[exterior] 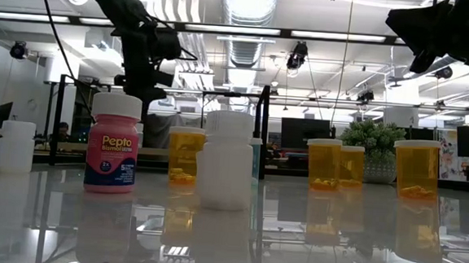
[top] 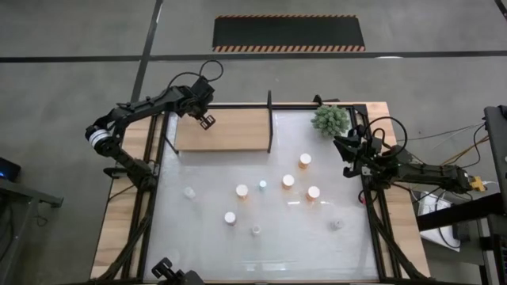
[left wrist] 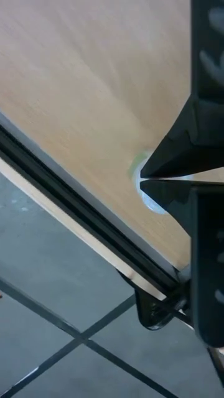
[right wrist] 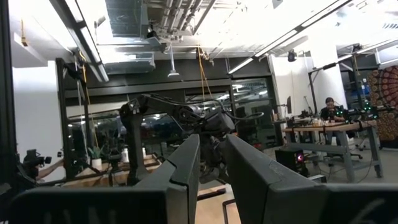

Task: Pick and place medicine bottles onto shelf by color
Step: Put the left transparent pill bottle on the shelf

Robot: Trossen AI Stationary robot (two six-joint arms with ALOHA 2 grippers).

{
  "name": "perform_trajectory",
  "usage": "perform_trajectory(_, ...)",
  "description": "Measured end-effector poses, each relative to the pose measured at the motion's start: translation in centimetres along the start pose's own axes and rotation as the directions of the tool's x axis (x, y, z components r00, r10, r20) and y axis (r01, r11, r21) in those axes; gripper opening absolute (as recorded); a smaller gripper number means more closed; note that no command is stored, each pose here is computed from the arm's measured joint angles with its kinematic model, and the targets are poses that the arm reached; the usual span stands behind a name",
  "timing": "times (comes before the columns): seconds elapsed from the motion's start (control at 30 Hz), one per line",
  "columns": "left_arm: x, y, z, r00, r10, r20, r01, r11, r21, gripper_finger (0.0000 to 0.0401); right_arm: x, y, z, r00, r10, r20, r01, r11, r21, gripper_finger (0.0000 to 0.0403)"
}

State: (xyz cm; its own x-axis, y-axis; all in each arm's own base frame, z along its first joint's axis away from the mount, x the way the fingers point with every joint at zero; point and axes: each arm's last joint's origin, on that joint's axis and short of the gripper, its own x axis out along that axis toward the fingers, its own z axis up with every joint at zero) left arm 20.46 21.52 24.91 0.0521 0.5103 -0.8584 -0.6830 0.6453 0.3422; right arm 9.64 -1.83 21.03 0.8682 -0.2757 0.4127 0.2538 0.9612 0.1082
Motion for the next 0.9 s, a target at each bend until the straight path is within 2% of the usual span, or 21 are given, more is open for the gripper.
perform_trajectory(0.3,-0.1,0.2,-0.7,0.995,0.063,-0.076,-0.061,0.998,0.028,0.0001,0.0,0.0,0.0,1.000,0.000,0.000,0.000,1.000,0.000,0.0068)
perform_trajectory(0.57,-1.8,0.5,-0.9,0.997,0.052,-0.051,-0.050,0.998,0.026,0.0001,0.0,0.0,0.0,1.000,0.000,0.000,0.000,1.000,0.001,0.0068)
perform_trajectory(0.77,-2.4,0.1,-1.2,0.995,-0.098,-0.032,0.099,0.995,0.012,0.0001,0.0,0.0,0.0,1.000,0.001,0.000,-0.001,1.000,0.001,0.0068)
perform_trajectory(0.9,-1.7,-0.4,-1.4,0.992,-0.113,-0.059,0.114,0.993,0.013,0.0001,0.0,0.0,0.0,1.000,0.001,0.000,-0.001,1.000,0.001,0.0068)
